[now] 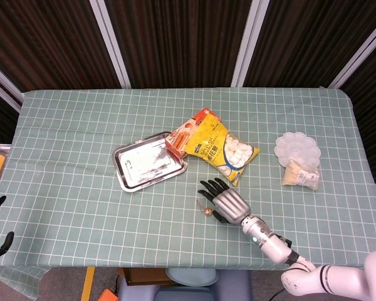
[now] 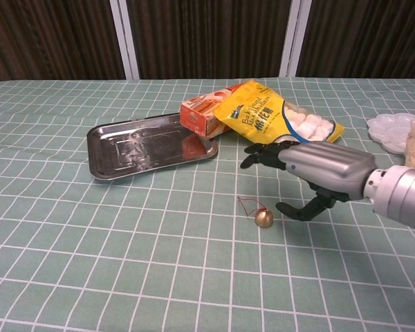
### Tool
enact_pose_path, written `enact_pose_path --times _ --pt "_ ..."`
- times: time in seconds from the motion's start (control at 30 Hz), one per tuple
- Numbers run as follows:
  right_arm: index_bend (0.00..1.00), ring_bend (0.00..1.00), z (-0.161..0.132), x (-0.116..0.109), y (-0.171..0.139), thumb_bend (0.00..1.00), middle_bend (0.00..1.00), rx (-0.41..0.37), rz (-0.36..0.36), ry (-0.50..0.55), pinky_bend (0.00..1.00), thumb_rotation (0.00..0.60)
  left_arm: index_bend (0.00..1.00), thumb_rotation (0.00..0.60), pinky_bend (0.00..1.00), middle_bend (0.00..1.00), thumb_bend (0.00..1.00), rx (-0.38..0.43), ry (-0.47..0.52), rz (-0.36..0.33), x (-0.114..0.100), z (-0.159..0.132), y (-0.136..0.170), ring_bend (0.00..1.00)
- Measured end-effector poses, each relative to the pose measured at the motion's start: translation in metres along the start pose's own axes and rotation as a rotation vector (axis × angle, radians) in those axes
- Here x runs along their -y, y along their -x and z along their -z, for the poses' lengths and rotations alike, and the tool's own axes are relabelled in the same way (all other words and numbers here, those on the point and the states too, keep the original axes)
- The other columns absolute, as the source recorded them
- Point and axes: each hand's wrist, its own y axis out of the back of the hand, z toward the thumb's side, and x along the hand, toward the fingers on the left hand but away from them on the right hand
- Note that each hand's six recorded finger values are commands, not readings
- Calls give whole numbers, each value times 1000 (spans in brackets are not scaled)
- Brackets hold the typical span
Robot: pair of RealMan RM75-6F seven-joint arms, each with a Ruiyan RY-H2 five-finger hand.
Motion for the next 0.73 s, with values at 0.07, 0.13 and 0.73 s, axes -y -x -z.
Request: enact_pose_path --times 0.07,0.13,0.73 --pt "119 0 4 -8 -10 539 11 16 32 -6 0 600 0 600 58 0 385 0 0 -9 -2 0 1 0" --pt "54 0 13 -20 -27 504 1 50 80 -17 0 600 0 600 57 0 384 -2 0 -18 -4 1 1 0" --pt "0 0 120 -67 -259 340 0 669 410 -62 0 600 0 600 48 0 381 10 -13 -20 1 -7 0 0"
